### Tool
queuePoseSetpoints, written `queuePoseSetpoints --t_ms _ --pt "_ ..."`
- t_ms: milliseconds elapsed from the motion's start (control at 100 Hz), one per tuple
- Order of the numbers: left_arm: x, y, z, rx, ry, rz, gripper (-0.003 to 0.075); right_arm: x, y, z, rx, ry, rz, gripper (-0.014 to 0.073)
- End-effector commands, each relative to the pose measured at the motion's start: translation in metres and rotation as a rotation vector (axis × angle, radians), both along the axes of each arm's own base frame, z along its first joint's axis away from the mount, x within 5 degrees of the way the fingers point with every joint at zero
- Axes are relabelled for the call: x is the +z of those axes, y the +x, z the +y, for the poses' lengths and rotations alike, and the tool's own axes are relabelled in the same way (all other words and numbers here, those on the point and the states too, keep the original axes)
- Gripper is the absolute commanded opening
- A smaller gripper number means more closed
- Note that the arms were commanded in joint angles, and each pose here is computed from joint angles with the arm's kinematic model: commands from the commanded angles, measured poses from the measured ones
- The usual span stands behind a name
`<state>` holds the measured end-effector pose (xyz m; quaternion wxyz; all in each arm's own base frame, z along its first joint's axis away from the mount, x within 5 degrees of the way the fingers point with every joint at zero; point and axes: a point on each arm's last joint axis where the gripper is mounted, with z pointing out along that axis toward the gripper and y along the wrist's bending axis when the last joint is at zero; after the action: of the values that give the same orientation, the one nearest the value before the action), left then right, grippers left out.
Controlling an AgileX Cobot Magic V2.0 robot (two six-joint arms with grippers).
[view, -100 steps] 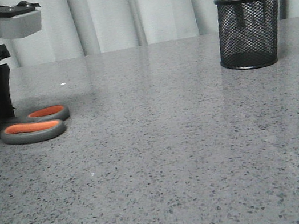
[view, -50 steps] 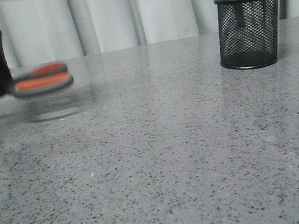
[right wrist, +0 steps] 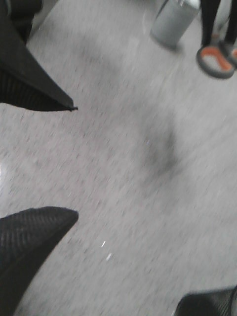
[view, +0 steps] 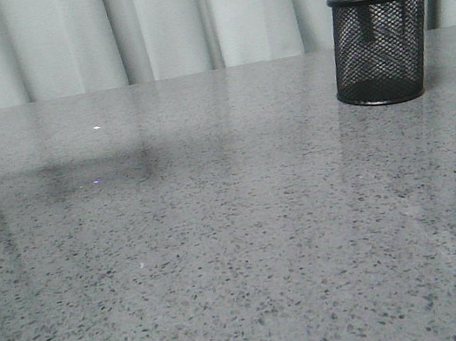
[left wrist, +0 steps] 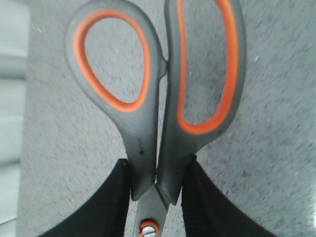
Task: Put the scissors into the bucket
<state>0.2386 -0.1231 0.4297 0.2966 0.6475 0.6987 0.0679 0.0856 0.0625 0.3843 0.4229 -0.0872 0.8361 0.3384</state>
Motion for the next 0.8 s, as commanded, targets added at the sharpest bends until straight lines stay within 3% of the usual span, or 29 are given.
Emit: queuePoseSetpoints --t_ms 0,190,630,790 --pt "0.029 -0.029 -0.003 -0.018 -0.09 -0.077 -0.0021 0.023 0.002 0.006 0.026 0.137 -0.126 0.0385" --pt "0.047 -0.058 -0.022 -0.106 -0.162 -0.11 -0.0021 0.036 0.0 0.012 0.091 0.276 -0.194 0.0385" --pt "0.057 -0.099 -0.071 -0.234 -0.21 -0.154 -0.0021 0.042 0.013 0.023 0.196 0.432 -0.154 0.0385" --pt "0.054 -0.109 -0.087 -0.272 -0.225 -0.151 -0.0021 0.042 0.012 0.023 0.204 0.43 -0.153 0.0385"
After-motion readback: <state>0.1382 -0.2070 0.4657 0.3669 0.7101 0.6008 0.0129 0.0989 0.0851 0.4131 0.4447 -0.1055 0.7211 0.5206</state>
